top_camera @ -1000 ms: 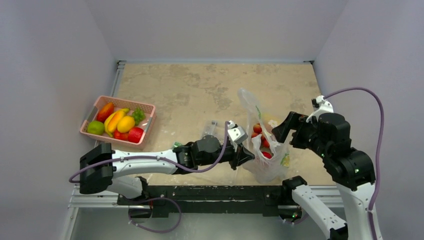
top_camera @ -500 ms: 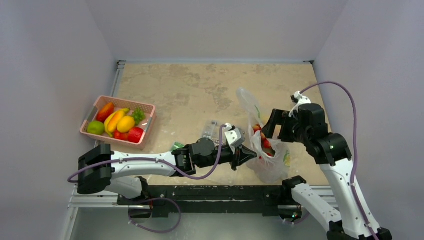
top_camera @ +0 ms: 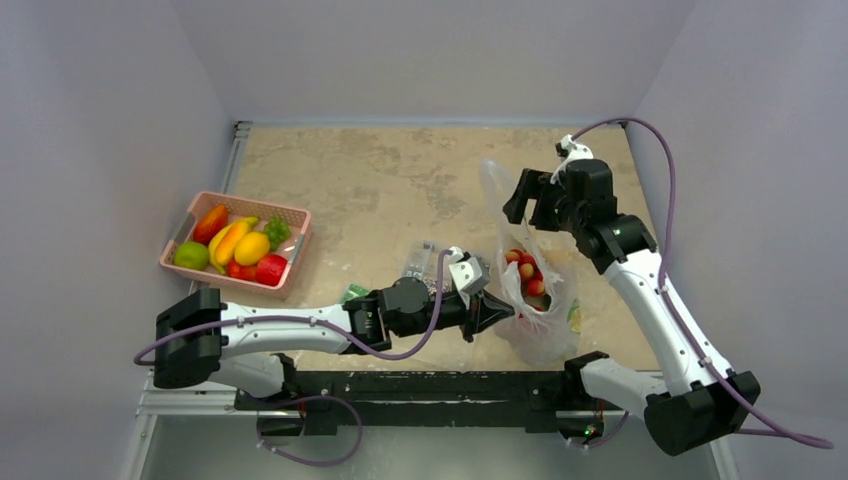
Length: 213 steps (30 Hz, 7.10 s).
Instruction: Take the fake fruits out of the plastic bag
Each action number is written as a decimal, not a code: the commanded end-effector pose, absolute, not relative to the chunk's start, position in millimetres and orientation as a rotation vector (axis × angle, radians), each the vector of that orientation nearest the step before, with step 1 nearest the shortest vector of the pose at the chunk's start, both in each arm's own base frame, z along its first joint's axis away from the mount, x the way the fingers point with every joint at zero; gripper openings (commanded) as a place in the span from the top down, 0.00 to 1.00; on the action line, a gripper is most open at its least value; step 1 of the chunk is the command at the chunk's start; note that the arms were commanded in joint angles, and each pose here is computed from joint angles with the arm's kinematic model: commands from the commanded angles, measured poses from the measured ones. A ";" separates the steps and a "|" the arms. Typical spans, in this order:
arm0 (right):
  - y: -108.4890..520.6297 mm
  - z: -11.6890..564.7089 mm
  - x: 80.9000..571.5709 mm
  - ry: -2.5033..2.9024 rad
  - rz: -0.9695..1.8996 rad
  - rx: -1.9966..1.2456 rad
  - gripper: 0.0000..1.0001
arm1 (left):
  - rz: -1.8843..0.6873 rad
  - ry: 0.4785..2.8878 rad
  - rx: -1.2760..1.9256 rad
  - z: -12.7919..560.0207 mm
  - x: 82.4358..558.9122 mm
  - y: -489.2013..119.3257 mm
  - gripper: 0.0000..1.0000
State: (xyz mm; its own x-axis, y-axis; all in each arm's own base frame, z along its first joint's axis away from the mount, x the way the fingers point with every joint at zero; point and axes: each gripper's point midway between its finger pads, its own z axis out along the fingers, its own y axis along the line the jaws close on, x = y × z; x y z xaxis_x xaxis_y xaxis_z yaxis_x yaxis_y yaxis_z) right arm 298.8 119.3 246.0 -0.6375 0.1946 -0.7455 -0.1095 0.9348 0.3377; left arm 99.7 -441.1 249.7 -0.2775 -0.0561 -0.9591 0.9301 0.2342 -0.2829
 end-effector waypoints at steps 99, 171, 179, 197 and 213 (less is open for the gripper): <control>36.0 246.8 185.4 2.184 0.277 0.436 1.00 | -1.071 2.037 0.071 261.3 260.5 -395.4 0.00; 59.1 267.5 196.7 2.165 0.319 0.185 0.05 | -1.256 1.898 0.749 306.6 186.8 -441.8 0.01; 63.5 254.5 207.4 2.186 0.356 0.319 0.52 | -1.225 1.733 0.846 335.0 169.7 -444.9 0.62; 51.0 256.5 232.8 1.821 0.569 0.958 1.00 | -1.035 0.846 0.941 351.4 50.3 -437.2 1.00; 57.1 271.0 220.5 1.883 0.525 0.661 1.00 | -1.292 1.135 1.250 237.1 -12.7 -425.2 0.81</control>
